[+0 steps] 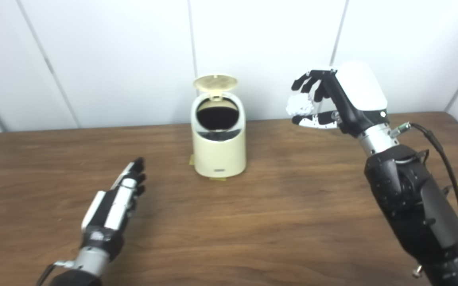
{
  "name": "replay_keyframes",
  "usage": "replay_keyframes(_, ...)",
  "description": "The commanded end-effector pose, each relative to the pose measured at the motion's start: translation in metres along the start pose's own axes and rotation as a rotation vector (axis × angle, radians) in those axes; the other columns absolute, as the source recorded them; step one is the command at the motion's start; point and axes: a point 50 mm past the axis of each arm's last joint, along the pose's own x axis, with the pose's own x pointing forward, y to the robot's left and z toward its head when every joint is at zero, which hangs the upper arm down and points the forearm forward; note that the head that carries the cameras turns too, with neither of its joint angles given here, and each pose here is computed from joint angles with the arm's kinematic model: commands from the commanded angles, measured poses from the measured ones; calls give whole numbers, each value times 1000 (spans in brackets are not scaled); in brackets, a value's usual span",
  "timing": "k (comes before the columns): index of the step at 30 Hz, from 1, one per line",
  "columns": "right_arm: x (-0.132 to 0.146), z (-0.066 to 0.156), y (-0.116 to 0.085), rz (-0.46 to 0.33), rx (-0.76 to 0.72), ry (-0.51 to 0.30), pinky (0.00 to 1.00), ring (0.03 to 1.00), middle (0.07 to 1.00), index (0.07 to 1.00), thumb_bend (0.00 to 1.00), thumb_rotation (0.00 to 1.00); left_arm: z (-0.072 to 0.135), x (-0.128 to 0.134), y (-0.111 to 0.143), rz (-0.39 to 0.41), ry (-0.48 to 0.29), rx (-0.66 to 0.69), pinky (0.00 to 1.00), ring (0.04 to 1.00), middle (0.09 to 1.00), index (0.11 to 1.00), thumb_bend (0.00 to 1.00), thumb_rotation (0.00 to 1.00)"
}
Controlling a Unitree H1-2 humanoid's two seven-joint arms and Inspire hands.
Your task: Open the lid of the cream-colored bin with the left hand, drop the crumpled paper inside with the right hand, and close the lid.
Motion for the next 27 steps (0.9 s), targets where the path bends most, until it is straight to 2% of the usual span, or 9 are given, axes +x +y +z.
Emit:
replay_keyframes(1, 17, 23, -18, -76, 2, -101, 304, 382, 508, 529, 493, 0, 11, 6, -2, -7, -81, 27, 990, 1000, 1000, 1000, 477, 878)
replay_keyframes(4, 25, 40, -7, -62, 61, -129, 307, 389, 518, 524, 493, 0, 9, 7, -5, -7, -80, 27, 1000, 1000, 1000, 1000, 505, 860)
replay_keyframes(12, 50, 62, 16, -60, 124, -199, 310, 388, 515, 535, 492, 0, 5, 5, -13, 12, -75, 4, 1000, 1000, 1000, 1000, 496, 861)
replay_keyframes(18, 68, 66, 36, -47, 158, -170, 332, 378, 507, 539, 493, 0, 0, 5, -17, 21, -85, -11, 981, 1000, 1000, 1000, 515, 854)
replay_keyframes(23, 81, 62, 51, -31, 184, -140, 322, 382, 510, 527, 493, 0, 0, 5, -22, 22, -97, -25, 966, 1000, 1000, 1000, 502, 853)
replay_keyframes(27, 91, 55, 63, -19, 165, -133, 317, 383, 513, 520, 494, 0, 0, 4, -24, 25, -104, -30, 955, 1000, 1000, 1000, 535, 829)
